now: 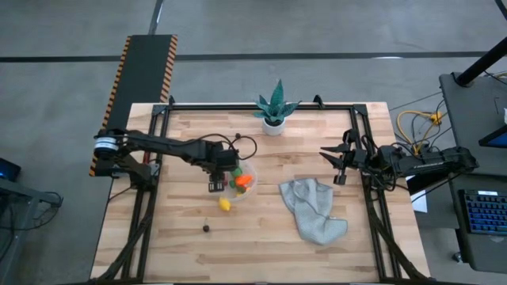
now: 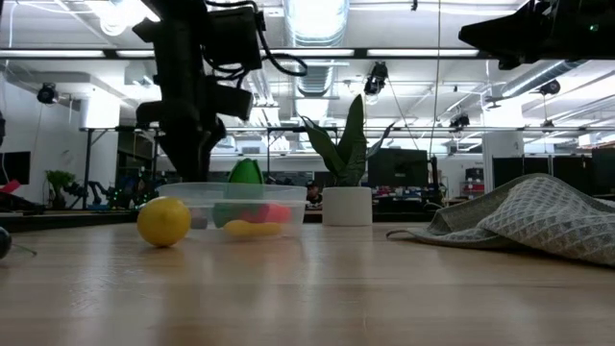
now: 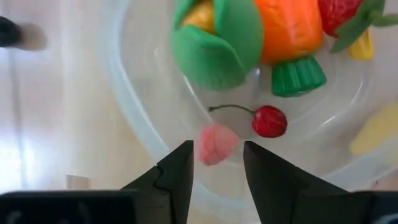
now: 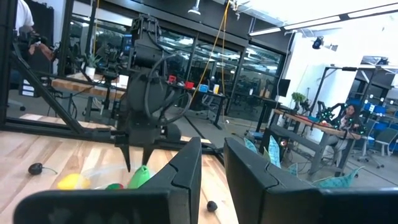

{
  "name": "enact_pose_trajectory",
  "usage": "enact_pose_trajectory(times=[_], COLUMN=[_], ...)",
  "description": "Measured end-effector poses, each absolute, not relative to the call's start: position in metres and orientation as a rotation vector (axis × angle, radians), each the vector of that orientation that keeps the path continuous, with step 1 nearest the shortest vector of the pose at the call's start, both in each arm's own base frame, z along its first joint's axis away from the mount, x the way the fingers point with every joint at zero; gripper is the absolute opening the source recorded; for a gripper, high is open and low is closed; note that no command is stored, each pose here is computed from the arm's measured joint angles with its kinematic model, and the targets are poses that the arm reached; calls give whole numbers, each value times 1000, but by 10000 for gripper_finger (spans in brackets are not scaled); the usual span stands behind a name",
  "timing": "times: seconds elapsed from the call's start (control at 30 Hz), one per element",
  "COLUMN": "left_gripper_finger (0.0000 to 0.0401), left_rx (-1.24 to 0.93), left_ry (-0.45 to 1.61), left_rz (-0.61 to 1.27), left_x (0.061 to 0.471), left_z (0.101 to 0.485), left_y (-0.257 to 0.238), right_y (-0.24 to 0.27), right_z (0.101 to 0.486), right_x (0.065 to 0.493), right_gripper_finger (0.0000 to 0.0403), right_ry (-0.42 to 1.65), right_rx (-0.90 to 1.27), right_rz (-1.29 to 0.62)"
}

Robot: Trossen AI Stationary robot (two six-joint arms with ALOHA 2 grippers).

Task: Pick and placing Produce into tupperware
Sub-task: Put the black raspberry into the transparent bin

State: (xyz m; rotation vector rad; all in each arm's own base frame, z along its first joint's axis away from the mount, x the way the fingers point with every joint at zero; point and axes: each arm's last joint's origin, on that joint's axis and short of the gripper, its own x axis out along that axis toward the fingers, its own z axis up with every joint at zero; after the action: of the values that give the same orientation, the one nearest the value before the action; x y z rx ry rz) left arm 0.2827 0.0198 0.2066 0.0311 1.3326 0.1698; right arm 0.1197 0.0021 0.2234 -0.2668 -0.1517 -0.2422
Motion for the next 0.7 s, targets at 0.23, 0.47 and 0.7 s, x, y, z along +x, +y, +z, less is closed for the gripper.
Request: enact_pose_trajectory(times=[0.23, 0.47, 0.7], left_gripper_finger=[125, 125, 126], left_rx=[148, 335, 431], left_ry=[1242, 987, 804], left_rz=[263, 410, 464], left_x=[273, 273, 277], left_z=[232, 268, 291], left_y=[23, 34, 65], right_y=[2, 2, 2], right_z=[223, 223, 223], right_x=[120, 120, 120], right_gripper_finger=[61, 61, 61], right_ry=[-153, -153, -153], right_rx=[-256, -256, -256], right_rz=[-240, -240, -240])
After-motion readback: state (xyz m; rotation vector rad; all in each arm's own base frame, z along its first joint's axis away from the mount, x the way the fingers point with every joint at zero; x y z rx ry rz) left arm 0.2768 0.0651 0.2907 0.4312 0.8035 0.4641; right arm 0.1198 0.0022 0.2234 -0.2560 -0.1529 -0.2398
